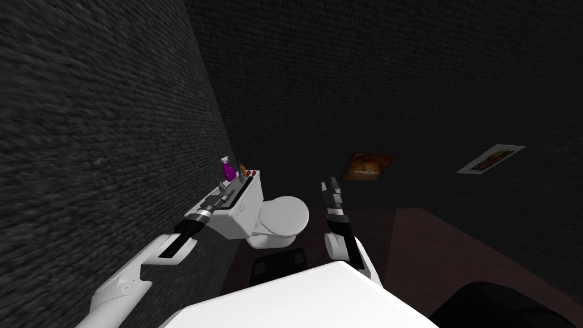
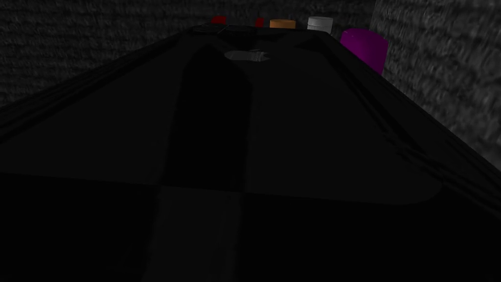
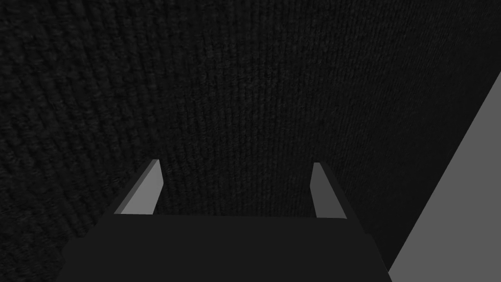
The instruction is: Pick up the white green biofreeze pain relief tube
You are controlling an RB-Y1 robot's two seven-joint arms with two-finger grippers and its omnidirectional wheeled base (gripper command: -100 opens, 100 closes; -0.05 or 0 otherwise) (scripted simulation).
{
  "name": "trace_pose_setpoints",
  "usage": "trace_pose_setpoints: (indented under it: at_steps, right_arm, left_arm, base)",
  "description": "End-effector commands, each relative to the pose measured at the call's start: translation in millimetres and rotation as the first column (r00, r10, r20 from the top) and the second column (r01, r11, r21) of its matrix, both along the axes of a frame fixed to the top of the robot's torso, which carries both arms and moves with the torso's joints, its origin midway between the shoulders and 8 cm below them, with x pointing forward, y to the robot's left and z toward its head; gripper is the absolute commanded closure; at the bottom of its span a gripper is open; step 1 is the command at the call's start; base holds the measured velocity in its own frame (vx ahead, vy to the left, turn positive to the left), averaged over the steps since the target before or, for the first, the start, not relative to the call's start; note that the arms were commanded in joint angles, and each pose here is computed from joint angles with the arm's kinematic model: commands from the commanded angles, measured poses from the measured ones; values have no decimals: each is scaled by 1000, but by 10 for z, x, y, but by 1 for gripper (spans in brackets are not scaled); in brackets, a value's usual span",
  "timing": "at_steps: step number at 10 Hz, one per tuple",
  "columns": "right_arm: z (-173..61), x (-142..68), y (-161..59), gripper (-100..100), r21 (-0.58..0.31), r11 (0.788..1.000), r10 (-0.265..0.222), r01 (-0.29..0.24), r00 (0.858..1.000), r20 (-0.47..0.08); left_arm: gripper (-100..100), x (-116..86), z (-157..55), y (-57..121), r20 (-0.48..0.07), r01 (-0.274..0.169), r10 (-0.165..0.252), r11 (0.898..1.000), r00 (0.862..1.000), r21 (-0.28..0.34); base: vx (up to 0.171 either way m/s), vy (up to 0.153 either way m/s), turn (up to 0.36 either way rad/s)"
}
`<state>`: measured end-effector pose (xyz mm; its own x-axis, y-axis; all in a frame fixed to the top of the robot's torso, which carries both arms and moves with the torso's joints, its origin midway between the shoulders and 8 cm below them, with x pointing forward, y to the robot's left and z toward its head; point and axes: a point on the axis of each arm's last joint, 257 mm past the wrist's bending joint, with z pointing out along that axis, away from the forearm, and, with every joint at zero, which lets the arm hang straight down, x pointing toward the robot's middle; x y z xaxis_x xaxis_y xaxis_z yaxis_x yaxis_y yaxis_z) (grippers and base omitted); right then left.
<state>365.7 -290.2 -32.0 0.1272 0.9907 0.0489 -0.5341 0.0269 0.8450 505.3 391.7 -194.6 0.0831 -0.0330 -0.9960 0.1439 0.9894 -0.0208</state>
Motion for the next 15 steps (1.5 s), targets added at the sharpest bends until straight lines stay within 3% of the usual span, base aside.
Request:
trace_pose_setpoints:
  at_steps: [1, 2, 3, 5, 6, 8, 9, 11, 13, 14, 15]
  right_arm:
    - [0, 0, 0, 0, 0, 1000, 0, 0, 1000, 0]
    - [0, 0, 0, 0, 0, 1000, 0, 0, 1000, 0]
    - [0, 0, 0, 0, 0, 1000, 0, 0, 1000, 0]
    - [0, 0, 0, 0, 0, 1000, 0, 0, 1000, 0]
    - [0, 0, 0, 0, 0, 1000, 0, 0, 1000, 0]
    - [0, 0, 0, 0, 0, 1000, 0, 0, 1000, 0]
    - [0, 0, 0, 0, 0, 1000, 0, 0, 1000, 0]
    - [0, 0, 0, 0, 0, 1000, 0, 0, 1000, 0]
    - [0, 0, 0, 0, 0, 1000, 0, 0, 1000, 0]
    - [0, 0, 0, 0, 0, 1000, 0, 0, 1000, 0]
    - [0, 0, 0, 0, 0, 1000, 0, 0, 1000, 0]
  left_arm:
    - [-100, 16, -145, 105, -30, -20, 20, 1000, 999, -4]
    - [-100, 167, 19, 19, 5, 18, -19, 1000, 1000, 4]
    - [-100, 246, 22, 55, 4, 10, -10, 1000, 1000, 1]
    - [-100, 226, -194, 191, -39, -18, 18, 1000, 999, -4]
    - [-100, 358, -53, 137, -11, 13, -13, 1000, 1000, 5]
    - [-100, 442, -134, 242, -31, -11, 11, 1000, 999, -1]
    - [-100, 535, 1, 196, -5, 19, -19, 1000, 1000, 11]
    - [-100, 671, 89, 217, 6, 11, -11, 1000, 1000, 6]
    - [-100, 632, -119, 349, -36, -17, 17, 1000, 999, 1]
    - [-100, 748, 41, 330, -9, 5, -5, 1000, 1000, 12]
    - [-100, 820, 61, 369, -10, -6, 6, 1000, 1000, 8]
  base:
    - [-12, -7, -6]
    - [-55, -35, 23]
    - [-65, -34, 20]
    - [-21, -11, -3]
    - [-43, -38, 34]
    - [-48, -26, 3]
    - [-73, -34, 28]
    - [-51, -27, 7]
    - [3, -2, -2]
    - [-62, -27, 28]
    - [-70, -44, 13]
